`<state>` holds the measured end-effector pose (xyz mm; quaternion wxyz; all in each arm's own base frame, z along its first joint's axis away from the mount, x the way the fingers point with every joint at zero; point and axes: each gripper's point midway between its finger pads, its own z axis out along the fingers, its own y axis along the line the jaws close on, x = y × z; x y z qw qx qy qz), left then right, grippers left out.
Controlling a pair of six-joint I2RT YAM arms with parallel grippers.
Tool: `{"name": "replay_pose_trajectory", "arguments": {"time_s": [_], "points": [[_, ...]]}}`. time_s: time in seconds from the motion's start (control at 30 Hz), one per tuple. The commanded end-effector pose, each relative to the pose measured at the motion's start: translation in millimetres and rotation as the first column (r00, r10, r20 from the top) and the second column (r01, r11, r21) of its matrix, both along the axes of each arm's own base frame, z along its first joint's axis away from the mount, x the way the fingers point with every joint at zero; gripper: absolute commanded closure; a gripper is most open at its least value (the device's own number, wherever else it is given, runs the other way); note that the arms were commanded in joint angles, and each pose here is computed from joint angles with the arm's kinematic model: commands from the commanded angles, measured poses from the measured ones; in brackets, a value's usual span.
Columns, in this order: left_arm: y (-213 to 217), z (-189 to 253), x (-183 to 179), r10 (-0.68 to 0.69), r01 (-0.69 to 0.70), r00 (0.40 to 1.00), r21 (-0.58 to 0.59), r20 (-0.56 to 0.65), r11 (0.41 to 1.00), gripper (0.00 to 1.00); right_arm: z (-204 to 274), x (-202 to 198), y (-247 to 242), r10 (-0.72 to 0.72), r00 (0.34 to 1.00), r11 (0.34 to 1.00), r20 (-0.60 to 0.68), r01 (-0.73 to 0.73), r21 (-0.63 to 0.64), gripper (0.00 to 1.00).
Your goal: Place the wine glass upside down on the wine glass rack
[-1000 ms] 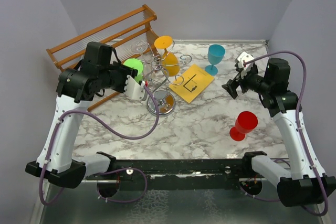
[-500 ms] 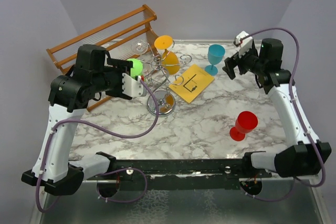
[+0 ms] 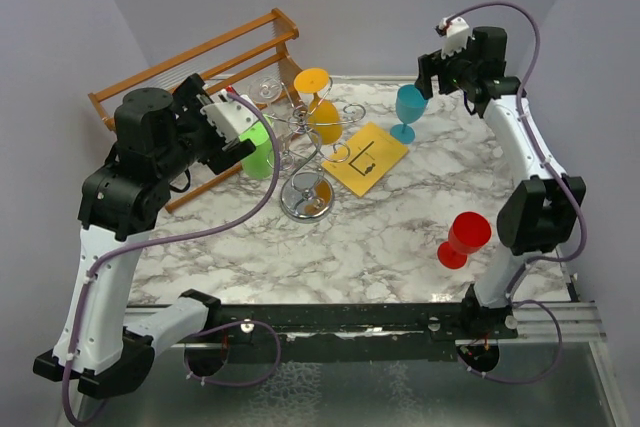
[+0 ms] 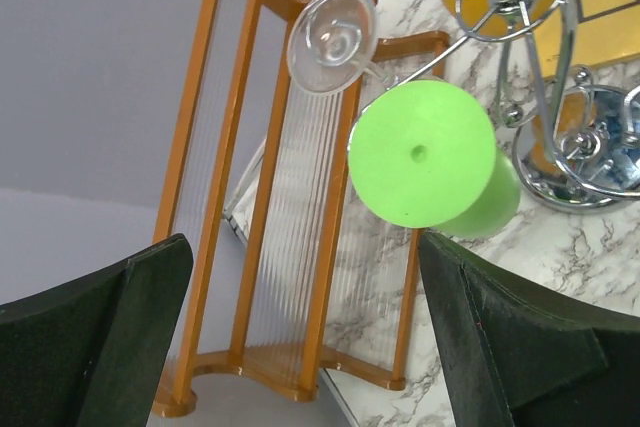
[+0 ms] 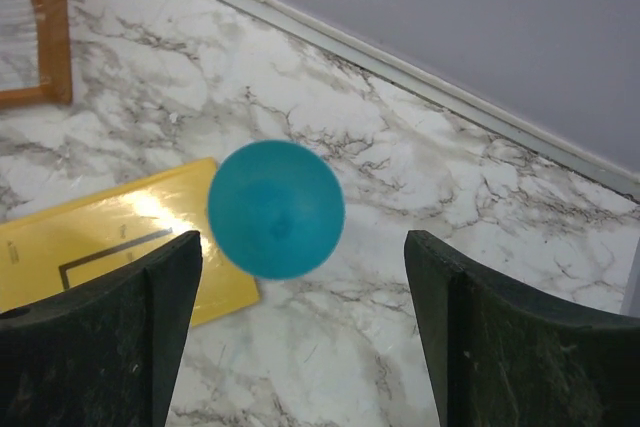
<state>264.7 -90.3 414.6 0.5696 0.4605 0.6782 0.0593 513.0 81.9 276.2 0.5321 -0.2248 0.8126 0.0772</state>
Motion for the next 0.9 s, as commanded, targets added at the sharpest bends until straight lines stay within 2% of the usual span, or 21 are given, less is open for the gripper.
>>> {"name": "replay_pose_trajectory", "arguments": {"time_s": [0.0,0.17,0.3,0.5,0.87], "points": [[21.7,15.1,11.9,0.18,-0.176,0.983,-0.083,0.045,0.981,0.01,-13.8,32.3,-11.2,-0.105,0.994,0.994,-0.029,0.104,-0.023,0.22],[21.3,10.8,17.7,0.189,-0.186,0.981,-0.074,0.033,0.98,0.01,-56.2,47.5,-13.2,-0.117,0.985,0.992,-0.129,0.11,-0.06,0.39],[22.4,7.9,25.7,0.209,-0.208,0.978,-0.062,0.022,0.976,0.01,-80.4,47.5,-13.2,-0.111,0.978,0.992,-0.178,0.097,-0.082,0.48],[19.0,3.4,36.1,0.214,-0.214,0.977,-0.051,-0.008,0.976,0.01,-98.0,48.7,-13.0,-0.106,0.972,0.992,-0.21,0.088,-0.093,0.59],[12.8,7.3,54.5,0.225,-0.227,0.974,-0.054,-0.038,0.972,0.01,-106.4,52.4,-16.9,-0.113,0.966,0.988,-0.233,0.085,-0.127,0.9]]}}
